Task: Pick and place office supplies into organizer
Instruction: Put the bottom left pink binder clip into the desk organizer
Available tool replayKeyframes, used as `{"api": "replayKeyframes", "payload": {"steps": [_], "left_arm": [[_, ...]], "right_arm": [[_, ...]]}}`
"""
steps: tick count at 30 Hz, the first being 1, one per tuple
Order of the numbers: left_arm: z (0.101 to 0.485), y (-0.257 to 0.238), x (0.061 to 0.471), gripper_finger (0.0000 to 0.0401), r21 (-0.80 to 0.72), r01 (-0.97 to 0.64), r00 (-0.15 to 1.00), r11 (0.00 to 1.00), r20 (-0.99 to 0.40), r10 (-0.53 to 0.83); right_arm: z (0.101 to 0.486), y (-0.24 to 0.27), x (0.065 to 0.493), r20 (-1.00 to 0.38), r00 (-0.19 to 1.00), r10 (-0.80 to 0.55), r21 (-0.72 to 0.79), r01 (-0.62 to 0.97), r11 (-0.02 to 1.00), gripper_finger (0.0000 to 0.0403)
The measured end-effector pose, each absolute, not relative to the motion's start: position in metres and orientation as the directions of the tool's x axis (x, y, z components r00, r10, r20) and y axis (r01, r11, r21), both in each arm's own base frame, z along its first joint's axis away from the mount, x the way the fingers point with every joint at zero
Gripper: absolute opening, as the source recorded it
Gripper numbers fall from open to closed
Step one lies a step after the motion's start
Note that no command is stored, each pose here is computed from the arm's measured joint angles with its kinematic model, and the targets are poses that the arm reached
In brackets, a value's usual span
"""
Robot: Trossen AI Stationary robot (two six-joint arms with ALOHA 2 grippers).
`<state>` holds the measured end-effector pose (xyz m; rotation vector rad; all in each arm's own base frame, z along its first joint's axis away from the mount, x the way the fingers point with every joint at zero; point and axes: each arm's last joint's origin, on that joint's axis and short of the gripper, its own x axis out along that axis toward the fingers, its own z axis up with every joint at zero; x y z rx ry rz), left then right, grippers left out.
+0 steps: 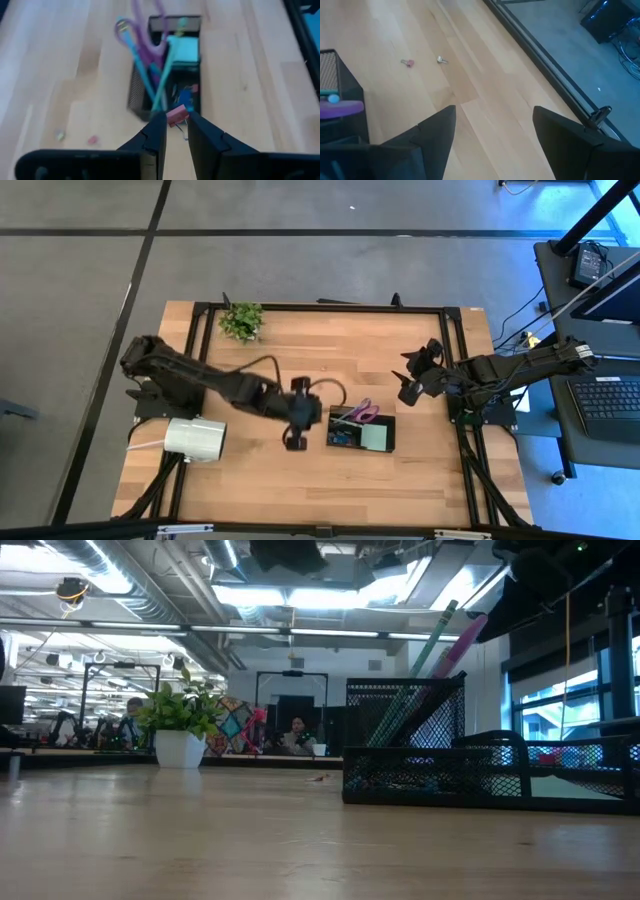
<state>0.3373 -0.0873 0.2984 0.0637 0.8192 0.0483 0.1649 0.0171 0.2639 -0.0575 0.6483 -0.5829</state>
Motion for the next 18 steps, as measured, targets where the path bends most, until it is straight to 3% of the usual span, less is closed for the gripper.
{"api": "replayKeyframes", "payload": {"steps": [10,18], "left_arm": [[0.251,-0.131,0.341,0.0063,0.047,0.008,0.841,0.999,-0.541,0.018],[0.202,-0.138,0.36,0.0063,0.097,-0.078,0.863,0.992,-0.492,0.116]], "right_arm": [[0.265,0.017,0.166,-0.545,0.652,-0.527,-0.215,0.499,0.84,0.0268],[0.265,0.017,0.166,-0.548,0.65,-0.527,-0.196,0.512,0.836,0.0268]]}}
